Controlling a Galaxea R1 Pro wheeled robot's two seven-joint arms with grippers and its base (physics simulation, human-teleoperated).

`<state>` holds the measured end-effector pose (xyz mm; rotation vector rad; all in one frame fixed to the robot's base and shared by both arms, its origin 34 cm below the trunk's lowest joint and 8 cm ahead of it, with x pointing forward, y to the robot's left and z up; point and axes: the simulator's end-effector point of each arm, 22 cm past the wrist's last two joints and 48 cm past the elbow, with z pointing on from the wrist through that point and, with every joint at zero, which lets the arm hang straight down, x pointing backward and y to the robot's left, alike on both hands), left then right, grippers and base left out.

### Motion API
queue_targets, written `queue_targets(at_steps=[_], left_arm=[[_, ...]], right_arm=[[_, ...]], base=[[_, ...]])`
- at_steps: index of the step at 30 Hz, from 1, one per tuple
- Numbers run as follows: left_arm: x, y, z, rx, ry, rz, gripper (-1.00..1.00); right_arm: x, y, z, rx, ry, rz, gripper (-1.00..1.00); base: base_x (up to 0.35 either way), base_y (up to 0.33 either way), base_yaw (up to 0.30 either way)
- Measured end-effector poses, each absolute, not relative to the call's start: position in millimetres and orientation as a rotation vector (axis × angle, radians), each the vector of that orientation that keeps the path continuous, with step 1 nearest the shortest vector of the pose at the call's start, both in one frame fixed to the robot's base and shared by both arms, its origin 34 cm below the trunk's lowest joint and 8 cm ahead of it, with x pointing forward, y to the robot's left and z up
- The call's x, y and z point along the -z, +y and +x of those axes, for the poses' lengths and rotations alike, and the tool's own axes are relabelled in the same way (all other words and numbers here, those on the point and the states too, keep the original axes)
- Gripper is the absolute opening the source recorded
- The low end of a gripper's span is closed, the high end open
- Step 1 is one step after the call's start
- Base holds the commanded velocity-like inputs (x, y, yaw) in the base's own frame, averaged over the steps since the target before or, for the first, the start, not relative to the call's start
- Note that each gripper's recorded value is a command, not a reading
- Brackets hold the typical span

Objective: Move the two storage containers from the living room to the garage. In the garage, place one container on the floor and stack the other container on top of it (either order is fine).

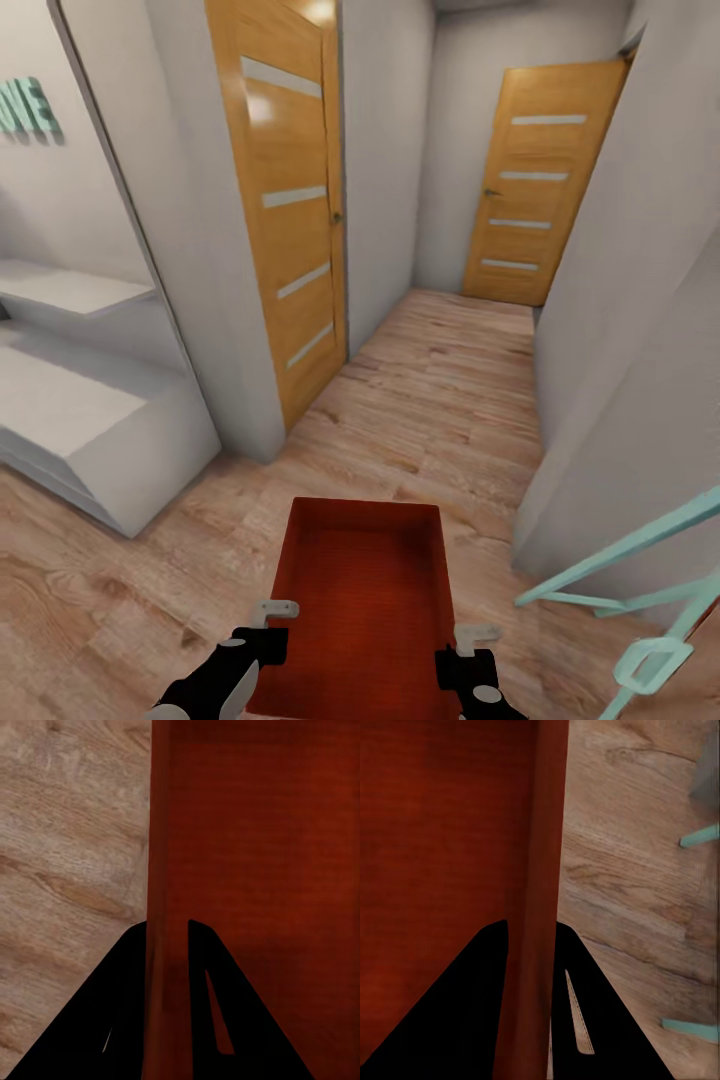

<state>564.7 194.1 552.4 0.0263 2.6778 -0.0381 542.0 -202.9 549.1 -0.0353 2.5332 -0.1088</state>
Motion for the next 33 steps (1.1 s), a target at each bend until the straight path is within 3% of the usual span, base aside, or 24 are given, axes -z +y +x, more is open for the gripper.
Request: queue_targets(at_steps=[12,33], left_arm=[[-552.4,194.1,564.8,0.038,2.678,0.026,-1.00],[-552.4,194.2,564.7,0.038,2.678,0.026,-1.00]], right_arm=[[-549.1,-202.9,542.1,0.109,2.533,-0.035,-1.00],[-549.2,-202.8,542.1,0.108,2.533,-0.036,-1.00]], base=[[0.323,0.000,-0.216],[0.323,0.000,-0.007]])
